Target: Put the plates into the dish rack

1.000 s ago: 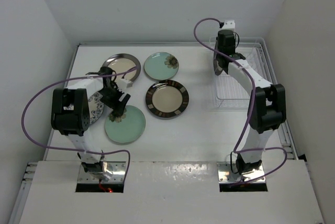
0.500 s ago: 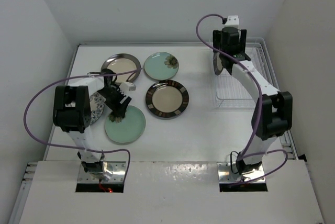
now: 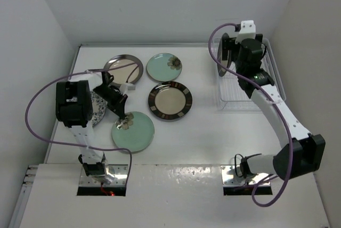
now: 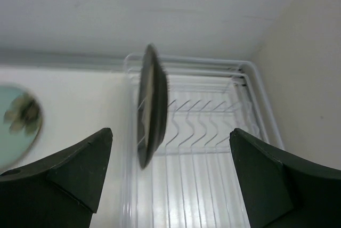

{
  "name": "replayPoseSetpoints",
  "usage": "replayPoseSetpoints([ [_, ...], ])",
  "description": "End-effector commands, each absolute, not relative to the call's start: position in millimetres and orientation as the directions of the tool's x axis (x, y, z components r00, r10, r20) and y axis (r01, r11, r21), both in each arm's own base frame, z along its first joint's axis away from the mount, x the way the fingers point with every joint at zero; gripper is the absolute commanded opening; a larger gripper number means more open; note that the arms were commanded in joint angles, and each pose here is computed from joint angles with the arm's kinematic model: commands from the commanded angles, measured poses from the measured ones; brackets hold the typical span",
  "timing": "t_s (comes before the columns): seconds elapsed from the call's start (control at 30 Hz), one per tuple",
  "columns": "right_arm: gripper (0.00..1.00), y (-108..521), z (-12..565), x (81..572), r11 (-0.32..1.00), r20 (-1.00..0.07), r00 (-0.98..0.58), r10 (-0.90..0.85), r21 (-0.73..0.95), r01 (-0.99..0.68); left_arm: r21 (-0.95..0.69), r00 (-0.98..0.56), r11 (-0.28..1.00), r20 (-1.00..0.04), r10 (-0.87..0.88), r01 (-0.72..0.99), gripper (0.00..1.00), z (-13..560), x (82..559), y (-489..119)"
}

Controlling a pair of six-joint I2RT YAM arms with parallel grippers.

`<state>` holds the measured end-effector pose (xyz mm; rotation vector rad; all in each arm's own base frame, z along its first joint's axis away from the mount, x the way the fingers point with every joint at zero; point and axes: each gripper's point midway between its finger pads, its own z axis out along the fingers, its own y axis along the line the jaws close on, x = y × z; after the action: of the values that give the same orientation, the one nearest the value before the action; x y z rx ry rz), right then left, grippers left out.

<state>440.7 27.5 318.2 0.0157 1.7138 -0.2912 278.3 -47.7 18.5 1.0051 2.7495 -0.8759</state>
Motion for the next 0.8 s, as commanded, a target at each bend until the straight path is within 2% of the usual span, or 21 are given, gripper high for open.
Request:
replayPoseSetpoints([
  [0.0,0.91,73.4,314.3,416.4,0.964,-0.955,-0.170,-0.242,-0.217,-0.156,-0.329,-0.675,0.595,-0.464,0.574,0.733,0.00,71.5,325.8,-51.3],
  [0.03,0.92,95.0,314.3,407.6,0.940,-0.953,-0.161,-0.256,-0.207,-0.271,-0.306,-0.648,0.583,-0.502,0.573,0.753,0.00,87.5,329.6,-54.1],
  [0.07,0.93,142.8,300.6,379.2,0.824,-0.948,-0.180,-0.261,-0.122,-0.553,-0.292,-0.616,0.556,-0.531,0.582,0.778,0.00,103.5,327.8,-57.0],
  [0.13,0.94,176.2,294.1,361.0,0.721,-0.947,-0.195,-0.254,-0.050,-0.691,-0.235,-0.536,0.516,-0.616,0.576,0.824,0.00,140.7,334.6,-64.8],
  [0.17,0.94,210.6,290.3,338.2,0.611,-0.949,-0.197,-0.246,0.006,-0.792,-0.205,-0.490,0.483,-0.639,0.593,0.851,0.00,157.9,327.3,-69.5],
  [0.3,0.97,276.1,235.6,314.3,0.464,-0.911,-0.352,-0.217,0.221,-0.858,-0.195,-0.423,0.408,-0.676,0.603,0.892,0.00,183.7,310.7,-86.1],
  [0.37,1.00,305.0,238.2,315.3,0.407,-0.940,-0.313,-0.135,0.236,-0.882,-0.203,-0.406,0.381,-0.699,0.589,0.902,0.00,193.1,302.5,-94.2],
  [0.5,1.00,356.2,199.7,338.9,0.405,-0.919,-0.372,-0.131,0.293,-0.866,-0.180,-0.361,0.356,-0.755,0.548,0.917,0.00,222.7,299.5,-110.0],
  [0.6,1.00,386.1,220.6,355.3,0.349,-0.937,-0.339,-0.078,0.293,-0.890,-0.163,-0.337,0.351,-0.786,0.518,0.922,0.00,240.1,300.9,-115.3],
  [0.63,1.00,392.8,203.0,358.0,0.343,-0.920,-0.382,-0.087,0.332,-0.879,-0.158,-0.324,0.343,-0.799,0.506,0.926,0.00,245.6,298.6,-117.8],
  [0.67,0.99,398.9,213.2,358.7,0.321,-0.927,-0.366,-0.078,0.324,-0.890,-0.155,-0.314,0.336,-0.809,0.496,0.929,0.00,250.5,299.7,-122.3],
  [0.73,0.96,408.5,196.9,353.0,0.314,-0.918,-0.380,-0.116,0.329,-0.890,-0.150,-0.300,0.329,-0.830,0.471,0.932,0.00,260.2,299.3,-126.6],
  [0.77,0.89,412.3,196.6,350.2,0.305,-0.919,-0.374,-0.126,0.323,-0.896,-0.149,-0.301,0.334,-0.832,0.467,0.931,0.00,260.9,300.9,-126.8],
])
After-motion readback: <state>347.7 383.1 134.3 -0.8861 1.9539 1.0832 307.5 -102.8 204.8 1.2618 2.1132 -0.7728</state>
